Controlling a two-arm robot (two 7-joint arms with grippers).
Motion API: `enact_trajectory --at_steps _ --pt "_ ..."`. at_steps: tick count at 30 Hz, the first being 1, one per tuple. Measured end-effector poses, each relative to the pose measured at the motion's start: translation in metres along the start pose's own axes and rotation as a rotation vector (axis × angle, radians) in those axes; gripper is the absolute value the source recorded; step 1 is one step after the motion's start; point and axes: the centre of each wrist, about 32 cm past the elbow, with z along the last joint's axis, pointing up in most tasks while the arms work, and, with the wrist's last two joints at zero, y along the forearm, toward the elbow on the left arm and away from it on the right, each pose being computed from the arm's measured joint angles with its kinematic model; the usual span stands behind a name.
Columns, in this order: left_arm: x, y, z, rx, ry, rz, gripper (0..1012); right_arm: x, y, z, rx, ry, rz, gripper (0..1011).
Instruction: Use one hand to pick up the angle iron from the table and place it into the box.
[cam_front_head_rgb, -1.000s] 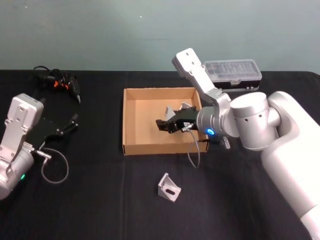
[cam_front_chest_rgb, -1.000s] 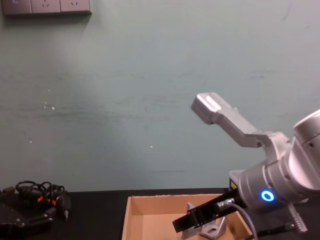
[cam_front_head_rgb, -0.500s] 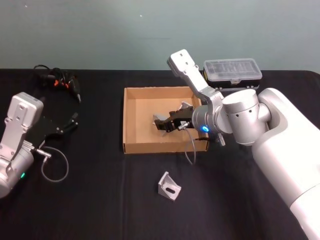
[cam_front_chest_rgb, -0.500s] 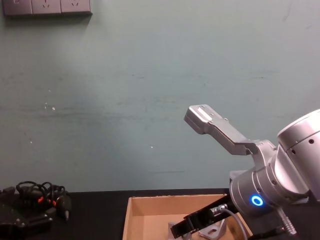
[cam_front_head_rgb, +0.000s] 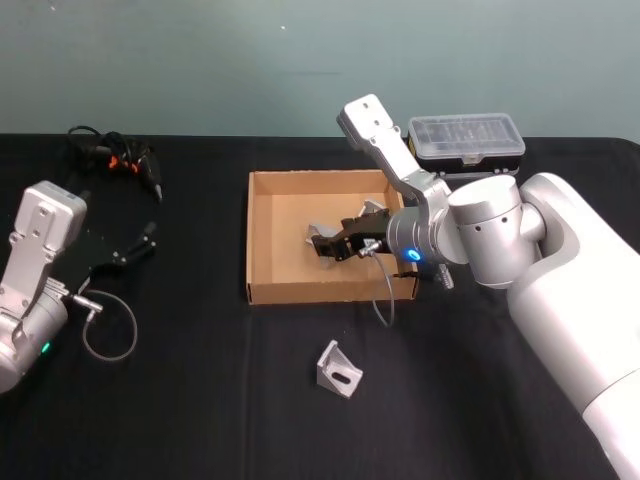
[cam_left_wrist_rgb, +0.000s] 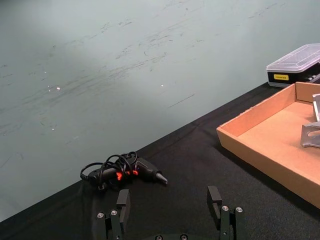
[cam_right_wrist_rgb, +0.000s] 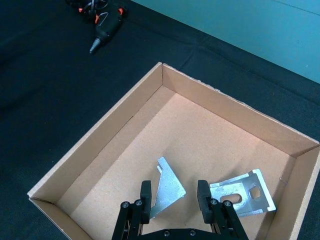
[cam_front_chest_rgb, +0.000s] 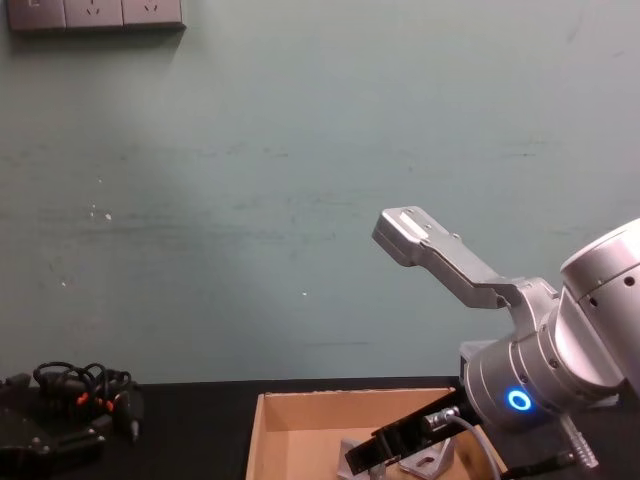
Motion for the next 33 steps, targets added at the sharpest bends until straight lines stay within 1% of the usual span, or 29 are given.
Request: enact_trajectory --at_steps 11,12,14,15,16,19,21,24,26,33 --pt "0.0 0.0 0.0 0.0 0.0 0.0 1011 -0.0001 0.0005 -0.0001 -0.002 0.0 0.0 582" --pt "0.0 0.0 0.0 0.0 0.0 0.0 1011 -0.0001 0.0005 -0.0001 -0.002 0.0 0.0 628" --pt "0.0 0.0 0.0 0.0 0.0 0.0 1011 -0.0001 0.0005 -0.0001 -0.002 0.001 0.0 681" --pt "0.0 0.0 0.0 0.0 0.0 0.0 1011 -0.0001 0.0005 -0.0001 -0.002 0.001 0.0 681" --pt "0.0 0.0 0.0 0.0 0.0 0.0 1011 -0.0001 0.0006 0.0 -0.002 0.001 0.0 734" --pt "0.0 0.0 0.0 0.0 0.0 0.0 1011 -0.0002 0.0006 0.0001 -0.002 0.001 0.0 833" --pt "0.0 0.0 0.0 0.0 0.0 0.0 1011 -0.0002 0.0006 0.0001 -0.001 0.001 0.0 863" --pt "0.0 0.0 0.0 0.0 0.0 0.0 1011 -0.0002 0.0007 0.0 -0.002 0.001 0.0 961" --pt "0.0 0.0 0.0 0.0 0.0 0.0 1011 -0.0002 0.0007 0.0 -0.002 0.001 0.0 1002" --pt "0.0 0.0 0.0 0.0 0.0 0.0 1011 -0.0002 0.0002 -0.0002 0.002 0.001 0.001 1004"
